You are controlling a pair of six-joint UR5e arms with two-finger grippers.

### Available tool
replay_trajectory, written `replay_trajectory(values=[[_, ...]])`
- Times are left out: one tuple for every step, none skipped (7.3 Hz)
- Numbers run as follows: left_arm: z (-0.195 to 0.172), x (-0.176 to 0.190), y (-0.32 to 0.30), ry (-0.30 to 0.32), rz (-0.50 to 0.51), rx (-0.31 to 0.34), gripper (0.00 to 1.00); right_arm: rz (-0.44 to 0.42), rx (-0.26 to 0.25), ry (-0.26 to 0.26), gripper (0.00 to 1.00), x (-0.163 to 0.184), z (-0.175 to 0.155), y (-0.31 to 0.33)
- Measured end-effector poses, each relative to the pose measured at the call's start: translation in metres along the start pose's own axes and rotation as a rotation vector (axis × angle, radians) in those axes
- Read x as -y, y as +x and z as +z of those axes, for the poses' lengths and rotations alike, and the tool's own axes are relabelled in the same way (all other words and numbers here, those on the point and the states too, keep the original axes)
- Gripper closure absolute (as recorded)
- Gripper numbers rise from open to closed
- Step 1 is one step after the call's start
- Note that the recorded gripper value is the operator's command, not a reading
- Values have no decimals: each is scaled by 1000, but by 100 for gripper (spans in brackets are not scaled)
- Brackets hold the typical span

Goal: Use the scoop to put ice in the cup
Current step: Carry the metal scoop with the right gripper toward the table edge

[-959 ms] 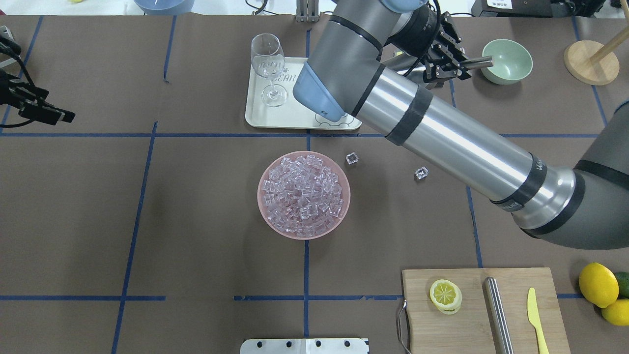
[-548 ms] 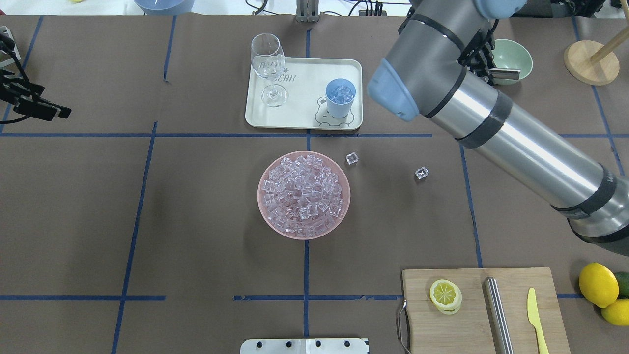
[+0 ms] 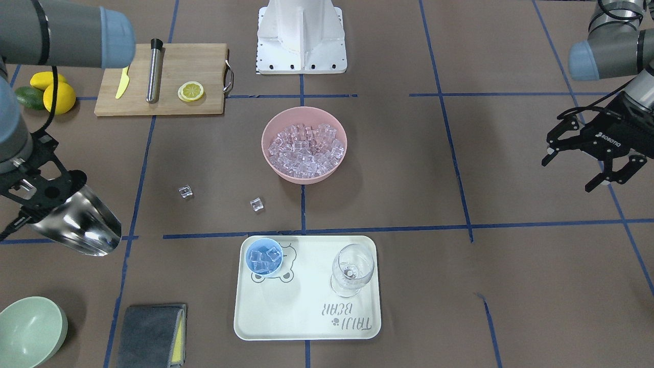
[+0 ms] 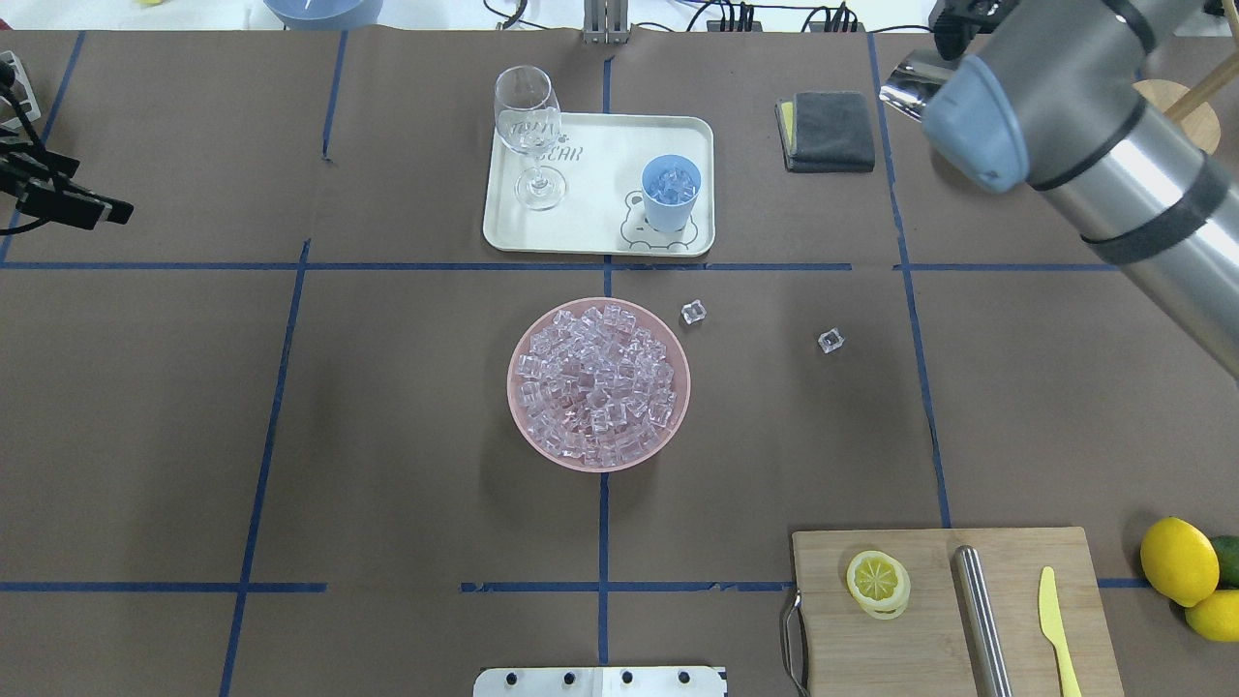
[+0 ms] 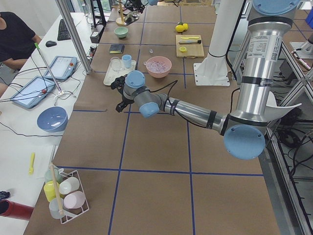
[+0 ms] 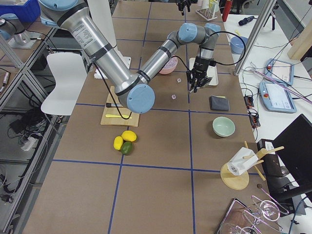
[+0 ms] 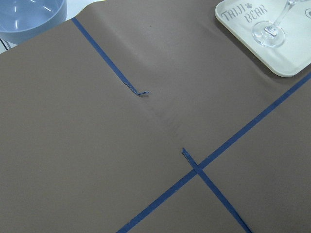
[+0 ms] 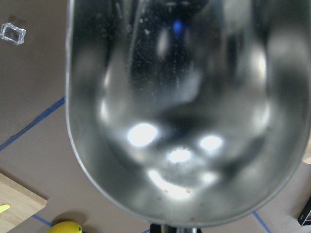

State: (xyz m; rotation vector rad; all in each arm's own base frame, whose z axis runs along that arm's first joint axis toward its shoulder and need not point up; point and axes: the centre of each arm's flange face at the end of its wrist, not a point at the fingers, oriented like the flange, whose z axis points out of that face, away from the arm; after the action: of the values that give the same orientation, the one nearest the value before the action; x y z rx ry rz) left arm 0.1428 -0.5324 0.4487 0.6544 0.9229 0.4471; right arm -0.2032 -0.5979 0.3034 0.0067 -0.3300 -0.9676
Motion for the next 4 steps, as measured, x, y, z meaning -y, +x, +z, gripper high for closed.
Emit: replay_trajectory(values=[[-1, 0, -2, 1, -3, 3, 0, -2, -15, 33, 100, -21, 11, -1], [-3, -3, -6, 0, -11, 10, 0, 20, -10, 51, 100, -35, 18, 3], [-6, -13, -13, -8, -27, 21, 0, 81, 29, 63, 100, -49, 27, 11], [-8, -28, -22, -22, -49, 33, 0, 159, 81, 74, 100, -62, 37, 18]])
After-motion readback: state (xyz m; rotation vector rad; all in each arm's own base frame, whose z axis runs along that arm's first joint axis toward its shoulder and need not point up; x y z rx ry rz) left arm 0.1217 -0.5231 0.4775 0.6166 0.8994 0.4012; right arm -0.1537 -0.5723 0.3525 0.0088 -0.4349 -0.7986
